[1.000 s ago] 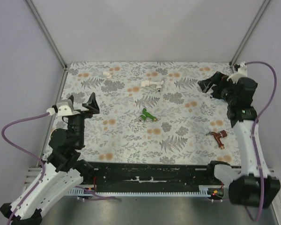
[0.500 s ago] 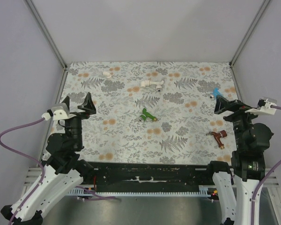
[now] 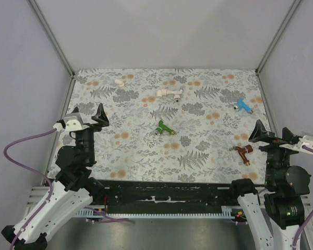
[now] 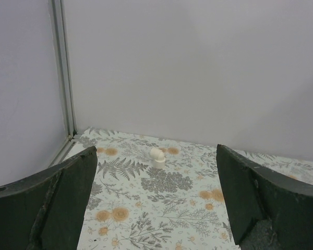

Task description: Install the water faucets

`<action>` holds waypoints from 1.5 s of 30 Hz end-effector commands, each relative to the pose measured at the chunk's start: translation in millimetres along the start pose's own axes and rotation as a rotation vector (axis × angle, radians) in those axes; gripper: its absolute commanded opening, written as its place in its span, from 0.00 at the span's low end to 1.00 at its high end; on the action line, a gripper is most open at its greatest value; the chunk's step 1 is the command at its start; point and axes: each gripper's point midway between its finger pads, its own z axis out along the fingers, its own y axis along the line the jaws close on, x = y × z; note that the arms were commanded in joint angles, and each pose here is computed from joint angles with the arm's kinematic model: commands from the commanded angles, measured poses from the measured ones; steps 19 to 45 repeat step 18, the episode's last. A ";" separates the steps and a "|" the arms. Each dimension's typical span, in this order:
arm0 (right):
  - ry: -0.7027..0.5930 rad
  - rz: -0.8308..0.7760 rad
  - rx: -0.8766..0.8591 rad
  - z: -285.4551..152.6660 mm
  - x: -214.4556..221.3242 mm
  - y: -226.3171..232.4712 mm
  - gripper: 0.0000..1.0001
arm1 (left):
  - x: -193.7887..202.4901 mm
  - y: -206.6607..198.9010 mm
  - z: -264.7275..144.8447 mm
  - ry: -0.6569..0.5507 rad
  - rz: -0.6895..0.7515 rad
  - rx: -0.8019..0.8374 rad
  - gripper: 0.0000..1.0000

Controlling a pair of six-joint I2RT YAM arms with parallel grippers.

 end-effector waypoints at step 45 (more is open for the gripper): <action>-0.080 -0.005 0.044 -4.9 26.1 -15.8 0.98 | 29.1 -14.8 13.3 0.065 0.079 0.017 0.98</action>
